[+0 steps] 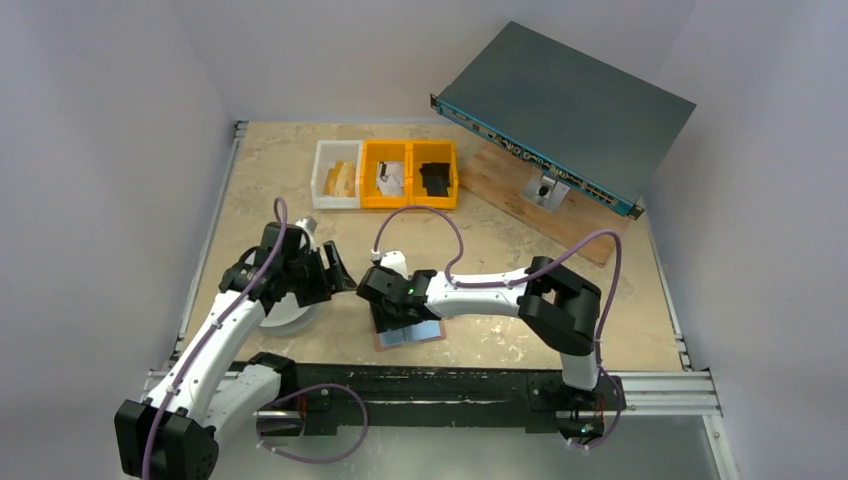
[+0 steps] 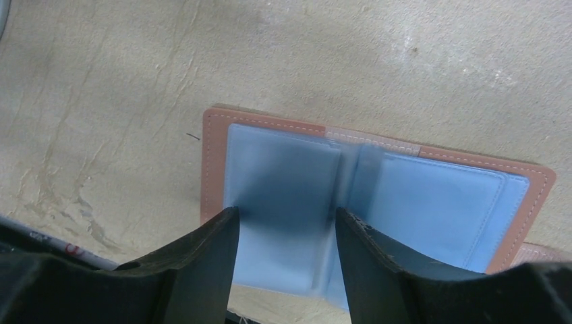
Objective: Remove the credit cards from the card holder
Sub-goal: Remove the credit card from the card holder.
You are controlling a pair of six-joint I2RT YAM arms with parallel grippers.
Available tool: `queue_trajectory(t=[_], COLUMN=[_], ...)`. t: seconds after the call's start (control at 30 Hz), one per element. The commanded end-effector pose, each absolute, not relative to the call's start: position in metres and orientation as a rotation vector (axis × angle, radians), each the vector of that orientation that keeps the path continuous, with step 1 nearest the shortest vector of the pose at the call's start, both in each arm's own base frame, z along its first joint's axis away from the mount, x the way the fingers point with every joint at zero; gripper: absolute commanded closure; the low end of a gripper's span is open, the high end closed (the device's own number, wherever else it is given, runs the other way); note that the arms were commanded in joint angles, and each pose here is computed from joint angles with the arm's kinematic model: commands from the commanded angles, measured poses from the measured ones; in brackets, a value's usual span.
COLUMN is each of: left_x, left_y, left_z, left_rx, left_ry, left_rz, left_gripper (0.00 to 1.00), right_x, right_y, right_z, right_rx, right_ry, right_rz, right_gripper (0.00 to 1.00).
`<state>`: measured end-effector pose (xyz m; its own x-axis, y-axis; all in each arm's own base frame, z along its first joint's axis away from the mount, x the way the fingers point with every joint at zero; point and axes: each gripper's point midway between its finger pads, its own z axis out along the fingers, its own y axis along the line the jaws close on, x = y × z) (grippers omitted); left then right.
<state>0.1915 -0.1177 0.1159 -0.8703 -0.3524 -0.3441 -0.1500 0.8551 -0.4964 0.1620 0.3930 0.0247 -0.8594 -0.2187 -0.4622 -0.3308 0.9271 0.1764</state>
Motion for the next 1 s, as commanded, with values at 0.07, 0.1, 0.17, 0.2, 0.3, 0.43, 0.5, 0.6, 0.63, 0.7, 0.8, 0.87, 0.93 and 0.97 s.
queue_trajectory(t=[0.07,0.1,0.17,0.2,0.3,0.43,0.5,0.6,0.63,0.7,0.8,0.87,0.93,0.97], left_x=[0.195,0.195,0.195,0.195,0.193,0.188,0.187,0.184,0.183,0.179,0.175,0.173,0.171,0.170], left_y=[-0.125,-0.126,-0.128,-0.129,-0.133,-0.139,-0.142,-0.147,-0.150,-0.157,-0.168,-0.175,-0.181,-0.182], left_z=[0.119,0.119,0.118,0.117,0.114,0.107,0.104,0.100,0.099,0.094,0.086,0.078,0.070,0.065], left_rx=[-0.336,-0.333,-0.327,-0.319,-0.314,-0.315,-0.317,-0.317,-0.319,-0.313,-0.305,-0.305,-0.310,-0.321], left_ry=[2.579,2.582,2.584,2.587,2.601,2.626,2.630,2.638,2.643,2.653,2.679,2.701,2.718,2.729], left_rz=[-0.712,-0.717,-0.733,-0.743,-0.770,-0.822,-0.840,-0.870,-0.881,-0.909,-0.934,-0.950,-0.962,-0.965], left_gripper=[0.31,0.31,0.31,0.31,0.32,0.34,0.35,0.37,0.38,0.41,0.45,0.47,0.48,0.48], right_x=[0.165,0.164,0.162,0.159,0.148,0.142,0.141,0.140,0.142,0.143,0.143,0.142,0.141,0.142], right_y=[0.382,0.380,0.377,0.376,0.377,0.371,0.370,0.368,0.368,0.370,0.375,0.378,0.380,0.380], right_z=[0.013,0.010,0.002,-0.001,-0.011,-0.021,-0.024,-0.026,-0.026,-0.025,-0.023,-0.021,-0.019,-0.017], right_rx=[-0.374,-0.380,-0.389,-0.389,-0.399,-0.384,-0.369,-0.338,-0.324,-0.310,-0.297,-0.286,-0.268,-0.258], right_ry=[2.664,2.674,2.694,2.707,2.753,2.785,2.801,2.823,2.829,2.829,2.830,2.827,2.826,2.820], right_rz=[0.204,0.184,0.157,0.159,0.206,0.230,0.271,0.348,0.375,0.441,0.554,0.640,0.721,0.761], right_gripper=[0.48,0.49,0.51,0.52,0.59,0.69,0.74,0.79,0.80,0.82,0.83,0.83,0.84,0.84])
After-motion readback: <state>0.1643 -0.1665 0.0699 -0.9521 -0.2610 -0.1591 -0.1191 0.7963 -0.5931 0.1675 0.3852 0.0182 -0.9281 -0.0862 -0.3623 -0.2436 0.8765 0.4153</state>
